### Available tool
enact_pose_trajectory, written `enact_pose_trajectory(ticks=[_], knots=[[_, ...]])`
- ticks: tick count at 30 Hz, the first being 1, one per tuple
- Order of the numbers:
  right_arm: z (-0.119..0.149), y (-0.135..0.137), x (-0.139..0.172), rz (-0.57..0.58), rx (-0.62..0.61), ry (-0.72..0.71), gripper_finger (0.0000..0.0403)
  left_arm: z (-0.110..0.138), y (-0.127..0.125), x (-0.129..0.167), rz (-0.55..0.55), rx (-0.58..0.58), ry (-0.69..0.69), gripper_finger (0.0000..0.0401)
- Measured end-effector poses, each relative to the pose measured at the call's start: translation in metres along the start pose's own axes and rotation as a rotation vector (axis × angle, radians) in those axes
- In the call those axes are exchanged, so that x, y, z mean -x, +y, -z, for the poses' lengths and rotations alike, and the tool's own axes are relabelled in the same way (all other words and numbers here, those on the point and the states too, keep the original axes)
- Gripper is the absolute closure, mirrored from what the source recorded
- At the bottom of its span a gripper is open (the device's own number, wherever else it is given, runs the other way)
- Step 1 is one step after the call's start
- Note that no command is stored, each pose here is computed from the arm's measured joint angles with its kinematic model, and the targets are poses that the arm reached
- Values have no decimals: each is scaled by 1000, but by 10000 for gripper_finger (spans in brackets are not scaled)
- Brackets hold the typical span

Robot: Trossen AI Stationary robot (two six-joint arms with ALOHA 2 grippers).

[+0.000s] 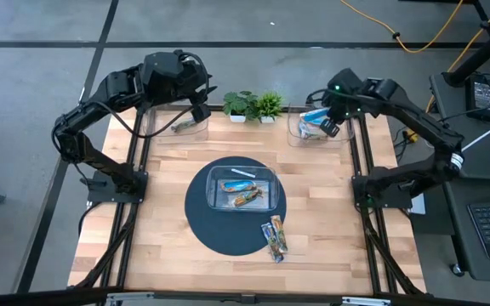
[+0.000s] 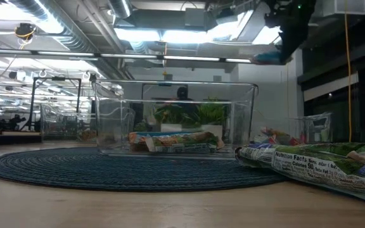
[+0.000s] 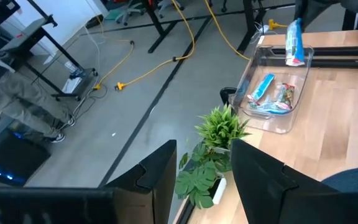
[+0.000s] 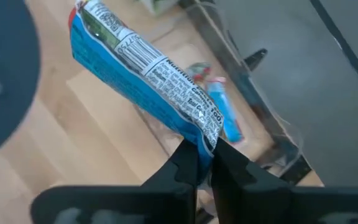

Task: Pick and place Granola Bars by type
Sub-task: Put the red granola bar into the top right transparent bin

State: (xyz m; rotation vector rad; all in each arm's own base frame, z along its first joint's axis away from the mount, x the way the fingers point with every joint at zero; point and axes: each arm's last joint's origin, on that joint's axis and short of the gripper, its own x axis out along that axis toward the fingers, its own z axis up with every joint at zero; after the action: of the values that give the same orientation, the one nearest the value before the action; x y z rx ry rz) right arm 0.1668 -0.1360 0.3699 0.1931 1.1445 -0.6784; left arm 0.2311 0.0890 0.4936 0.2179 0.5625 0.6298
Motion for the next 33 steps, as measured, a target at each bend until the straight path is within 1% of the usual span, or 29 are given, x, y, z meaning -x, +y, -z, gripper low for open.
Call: enact_pose_trajectory(ticks=[6,11,16,20,23,27,31,33], knots=[[3,-19,-3,37,-28,18,364,0,0,0,0,22,0,258],[6,-30,-4,49,-31,29,376,0,0,0,-1,24,0,258],[7,-41,-9,43,-58,48,372,0,0,0,-1,34,0,258],[12,-50,-32,-24,-89,108,366,0,0,0,-1,51,1,258],[20,-51,-56,-60,-109,146,373,0,0,0,-1,61,1,258],[28,-47,-86,-101,-127,120,377,0,0,0,-1,73,1,258],[37,-43,-112,-90,-158,97,366,0,0,0,0,86,1,258],[41,-41,-122,-66,-176,90,366,0,0,0,1,88,1,258]])
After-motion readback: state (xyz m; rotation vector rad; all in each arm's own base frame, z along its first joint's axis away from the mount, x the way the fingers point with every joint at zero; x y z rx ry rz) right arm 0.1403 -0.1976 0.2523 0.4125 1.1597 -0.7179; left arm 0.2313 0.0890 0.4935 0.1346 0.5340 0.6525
